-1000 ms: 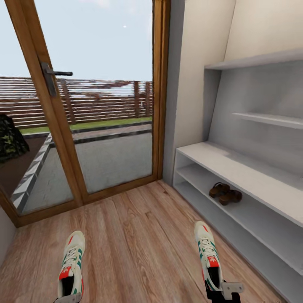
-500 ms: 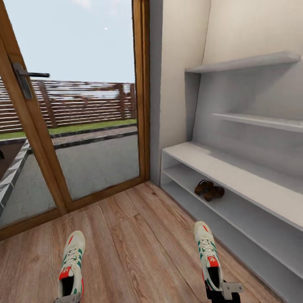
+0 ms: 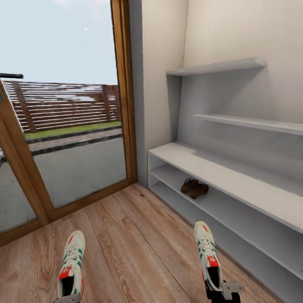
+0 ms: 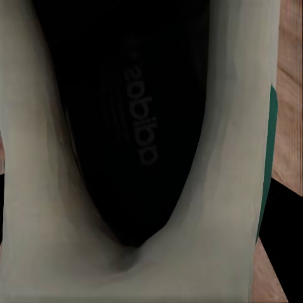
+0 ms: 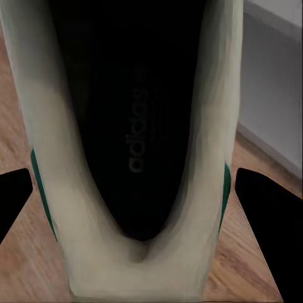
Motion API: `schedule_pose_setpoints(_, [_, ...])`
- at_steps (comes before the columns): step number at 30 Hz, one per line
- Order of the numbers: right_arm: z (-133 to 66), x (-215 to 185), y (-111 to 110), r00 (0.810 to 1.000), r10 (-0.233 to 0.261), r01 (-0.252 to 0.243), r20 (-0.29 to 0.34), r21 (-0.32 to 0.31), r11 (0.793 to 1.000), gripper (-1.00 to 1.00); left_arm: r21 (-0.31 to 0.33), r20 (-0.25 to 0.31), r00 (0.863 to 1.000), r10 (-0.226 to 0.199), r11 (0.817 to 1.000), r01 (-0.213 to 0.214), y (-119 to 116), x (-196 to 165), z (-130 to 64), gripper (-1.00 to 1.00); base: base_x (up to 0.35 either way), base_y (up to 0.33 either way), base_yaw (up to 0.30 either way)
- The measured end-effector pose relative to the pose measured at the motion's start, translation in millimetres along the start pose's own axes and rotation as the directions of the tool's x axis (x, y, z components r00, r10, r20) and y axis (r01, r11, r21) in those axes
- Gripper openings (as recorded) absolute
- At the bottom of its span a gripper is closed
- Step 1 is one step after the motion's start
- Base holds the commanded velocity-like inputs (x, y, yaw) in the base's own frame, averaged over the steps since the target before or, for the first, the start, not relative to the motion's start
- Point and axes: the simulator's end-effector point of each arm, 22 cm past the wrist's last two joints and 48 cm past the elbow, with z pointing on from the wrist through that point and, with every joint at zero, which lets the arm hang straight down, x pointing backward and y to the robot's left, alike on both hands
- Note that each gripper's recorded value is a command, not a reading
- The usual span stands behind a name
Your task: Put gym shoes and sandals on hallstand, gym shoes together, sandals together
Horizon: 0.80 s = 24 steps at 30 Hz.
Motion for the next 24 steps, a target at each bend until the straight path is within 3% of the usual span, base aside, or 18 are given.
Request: schedule_pose_setpoints(24, [0.2,-2.9,-0.1,1.0,0.002,-0.002,0.006,0.001,1.0,-1.0,0.013,0.005,1.0,0.006,1.0,-0.006,-3.5,-2.2,0.0,-1.0,0.0,0.0,-0.26])
